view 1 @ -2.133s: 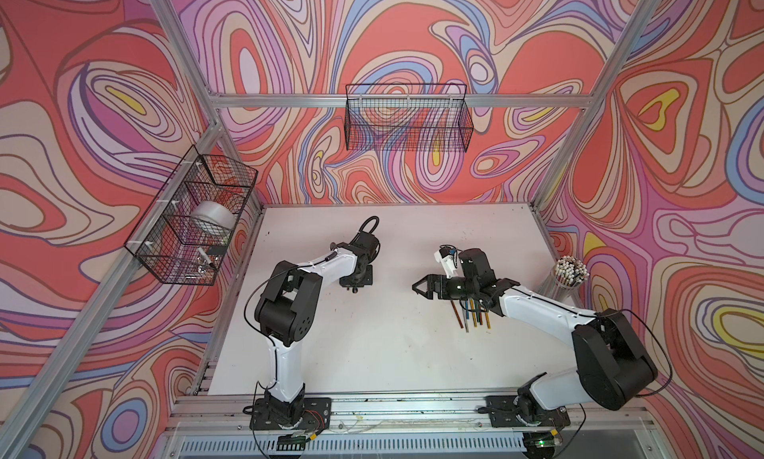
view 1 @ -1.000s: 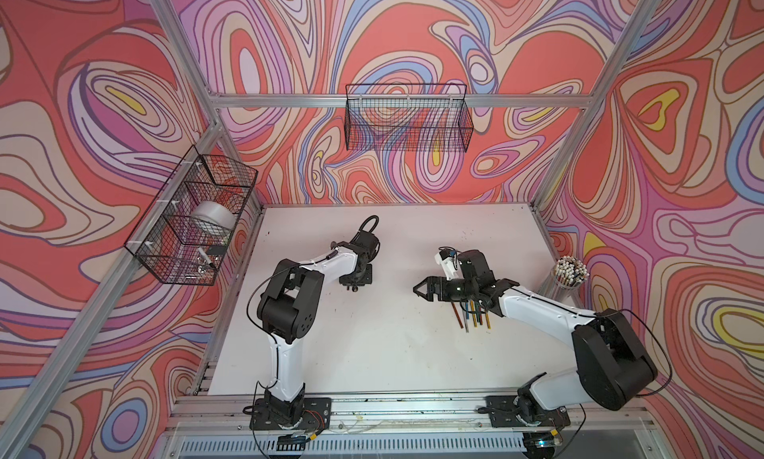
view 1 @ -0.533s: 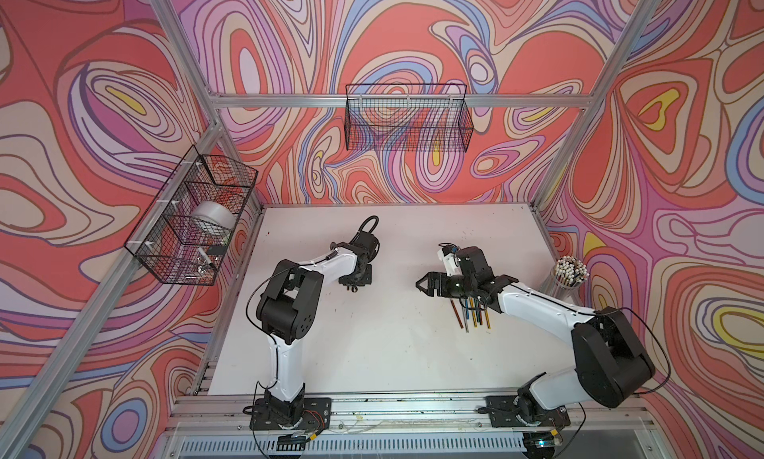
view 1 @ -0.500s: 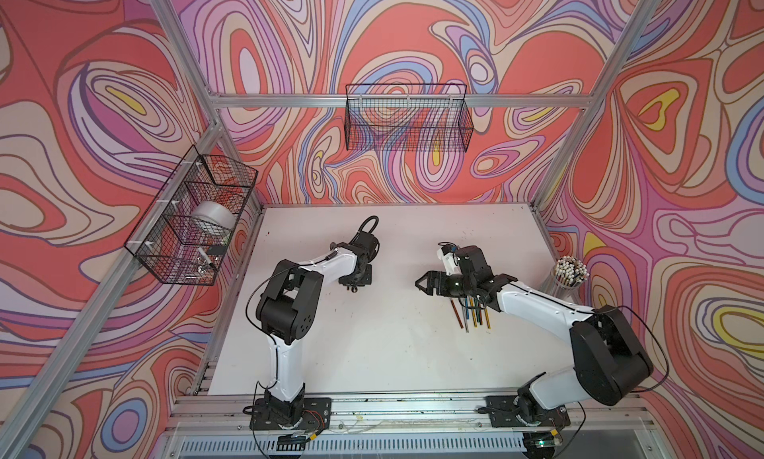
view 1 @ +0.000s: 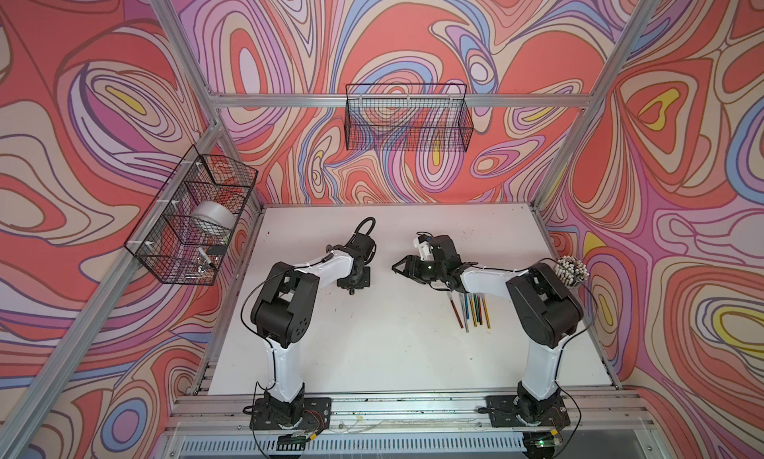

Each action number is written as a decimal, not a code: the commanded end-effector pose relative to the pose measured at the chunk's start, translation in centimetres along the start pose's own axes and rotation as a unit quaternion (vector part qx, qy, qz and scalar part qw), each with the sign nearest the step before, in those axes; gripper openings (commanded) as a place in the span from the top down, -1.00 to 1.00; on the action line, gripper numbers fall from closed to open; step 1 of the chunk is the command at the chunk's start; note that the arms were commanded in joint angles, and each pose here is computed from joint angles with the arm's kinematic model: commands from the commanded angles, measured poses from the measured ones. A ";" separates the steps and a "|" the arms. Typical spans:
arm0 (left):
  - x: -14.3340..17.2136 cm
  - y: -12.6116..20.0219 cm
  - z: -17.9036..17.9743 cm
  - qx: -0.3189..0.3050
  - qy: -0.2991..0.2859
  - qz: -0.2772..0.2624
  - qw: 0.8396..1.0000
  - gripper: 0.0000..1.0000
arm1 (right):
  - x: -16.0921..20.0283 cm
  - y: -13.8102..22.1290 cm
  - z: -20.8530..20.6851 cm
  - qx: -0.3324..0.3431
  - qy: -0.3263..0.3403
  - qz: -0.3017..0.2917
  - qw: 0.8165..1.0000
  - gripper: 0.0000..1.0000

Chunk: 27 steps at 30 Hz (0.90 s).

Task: Remove protective caps from carving knives
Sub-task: Place the carving knife at the center of the board.

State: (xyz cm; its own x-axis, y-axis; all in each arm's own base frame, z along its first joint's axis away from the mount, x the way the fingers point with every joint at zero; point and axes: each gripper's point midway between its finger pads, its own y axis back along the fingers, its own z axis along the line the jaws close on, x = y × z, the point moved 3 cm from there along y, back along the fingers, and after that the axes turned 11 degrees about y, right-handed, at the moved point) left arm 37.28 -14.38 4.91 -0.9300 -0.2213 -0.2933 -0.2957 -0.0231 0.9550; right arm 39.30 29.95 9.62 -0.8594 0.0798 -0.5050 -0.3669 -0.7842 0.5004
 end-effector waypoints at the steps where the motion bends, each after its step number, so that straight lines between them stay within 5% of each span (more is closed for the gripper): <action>1: 0.4 0.3 0.5 0.011 -0.001 0.012 1.000 0.56 | -1.9 -2.3 2.2 -0.057 -0.008 -0.021 0.998 -0.06; 18: -0.4 0.7 0.1 0.046 0.006 0.016 0.999 0.52 | -0.7 -11.2 4.5 -0.124 -0.034 0.017 0.992 0.68; 27: -0.7 0.8 0.0 0.049 0.008 0.015 0.999 0.50 | 0.8 -13.2 5.0 -0.143 -0.031 0.044 0.988 0.79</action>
State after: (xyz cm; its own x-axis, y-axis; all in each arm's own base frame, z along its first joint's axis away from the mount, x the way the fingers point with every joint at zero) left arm 37.39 -14.24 5.01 -0.9369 -0.2442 -0.2503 -0.2733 0.0649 0.9597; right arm 42.03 42.64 6.93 -0.9022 0.0591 -0.4273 -0.2139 -0.9215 0.3242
